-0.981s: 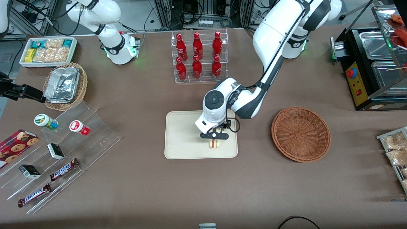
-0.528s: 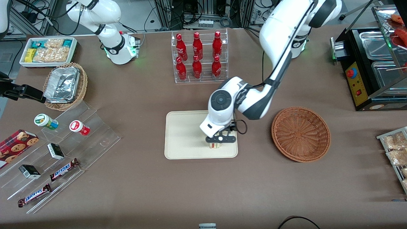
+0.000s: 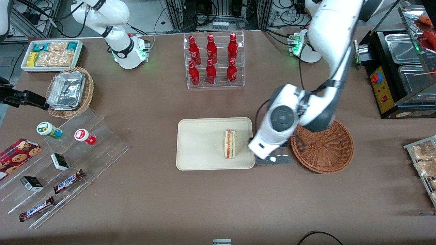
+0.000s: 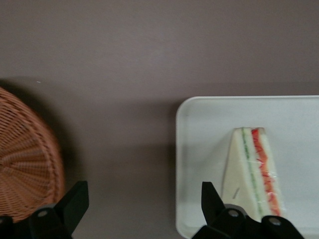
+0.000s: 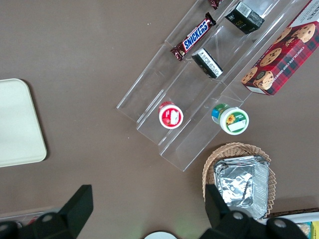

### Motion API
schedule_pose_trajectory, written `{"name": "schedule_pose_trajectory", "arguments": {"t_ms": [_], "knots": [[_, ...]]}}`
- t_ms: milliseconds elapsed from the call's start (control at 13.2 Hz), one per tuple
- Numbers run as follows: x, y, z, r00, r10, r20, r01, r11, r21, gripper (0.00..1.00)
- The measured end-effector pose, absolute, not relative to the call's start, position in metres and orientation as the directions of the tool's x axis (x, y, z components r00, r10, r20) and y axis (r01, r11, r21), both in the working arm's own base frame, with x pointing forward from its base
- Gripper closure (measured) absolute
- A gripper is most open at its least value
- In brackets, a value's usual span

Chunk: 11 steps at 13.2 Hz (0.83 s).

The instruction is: Place sandwich from basket to tray

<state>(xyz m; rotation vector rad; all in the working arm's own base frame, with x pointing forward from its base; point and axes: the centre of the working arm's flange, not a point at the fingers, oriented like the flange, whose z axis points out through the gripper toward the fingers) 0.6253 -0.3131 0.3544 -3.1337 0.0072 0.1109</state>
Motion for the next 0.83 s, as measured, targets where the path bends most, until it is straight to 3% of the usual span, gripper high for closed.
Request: {"name": "schedule_pose_trajectory", "arguments": {"t_ms": [377,830], "knots": [[0.646,-0.194,0.414,0.996,-0.014,-0.091,-0.012,-0.999,0.030,0.00],[0.608,-0.141,0.493,0.996,0.025,-0.084,0.027,-1.000,0.014,0.00]]}}
